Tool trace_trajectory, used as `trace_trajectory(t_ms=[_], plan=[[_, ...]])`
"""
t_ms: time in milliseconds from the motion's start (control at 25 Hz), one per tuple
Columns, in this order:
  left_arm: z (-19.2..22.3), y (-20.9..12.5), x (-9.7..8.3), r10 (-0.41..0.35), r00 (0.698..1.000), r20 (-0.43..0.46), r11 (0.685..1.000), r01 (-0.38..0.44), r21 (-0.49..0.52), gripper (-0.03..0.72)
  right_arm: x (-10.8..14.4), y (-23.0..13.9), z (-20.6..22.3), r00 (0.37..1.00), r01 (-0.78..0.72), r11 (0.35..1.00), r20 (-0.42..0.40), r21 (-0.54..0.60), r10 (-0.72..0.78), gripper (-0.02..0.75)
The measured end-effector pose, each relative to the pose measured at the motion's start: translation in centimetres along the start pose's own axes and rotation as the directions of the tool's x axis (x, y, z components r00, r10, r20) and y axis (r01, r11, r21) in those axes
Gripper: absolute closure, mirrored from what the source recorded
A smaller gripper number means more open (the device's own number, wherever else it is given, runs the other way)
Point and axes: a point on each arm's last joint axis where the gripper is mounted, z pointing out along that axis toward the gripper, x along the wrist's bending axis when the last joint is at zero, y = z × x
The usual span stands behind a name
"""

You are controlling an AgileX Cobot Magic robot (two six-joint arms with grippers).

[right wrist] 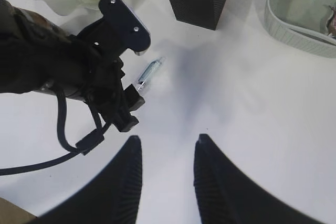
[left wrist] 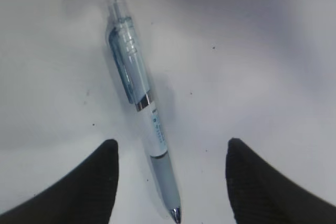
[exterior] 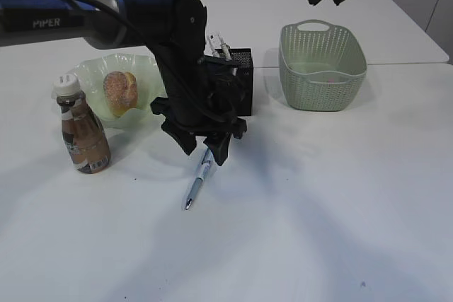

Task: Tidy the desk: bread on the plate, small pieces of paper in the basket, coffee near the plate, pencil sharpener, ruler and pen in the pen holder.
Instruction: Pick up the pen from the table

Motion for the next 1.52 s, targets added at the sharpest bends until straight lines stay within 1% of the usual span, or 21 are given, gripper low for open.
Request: trace_trajectory(t_ms=[480,1240,1360,1520], plan=[[3.7,-0.3,0.4,-0.01,1.0,-0.016,0.997,0.011,0.079,0.235,0.0,0.0,0.0,1.0,-0.001,1.0,-0.002,0.0,0.001,0.457],[4.5,-0.3,0.5,-0.009,1.0,-0.021,0.996,0.01,0.086,0.256,0.0,0.0,0.0,1.0,-0.001,1.0,-0.002,0.002,0.001,0.457],[4.6,-0.3,0.5,0.005,1.0,-0.02,0.996,-0.004,0.088,0.288,0.0,0.0,0.0,1.0,-0.001,1.0,-0.002,0.002,0.001,0.457],[4.8,-0.3,0.6,0.05,0.998,-0.025,0.995,-0.048,0.092,0.375,0.0,0.0,0.0,1.0,-0.001,1.0,-0.002,0.002,0.001,0.457]])
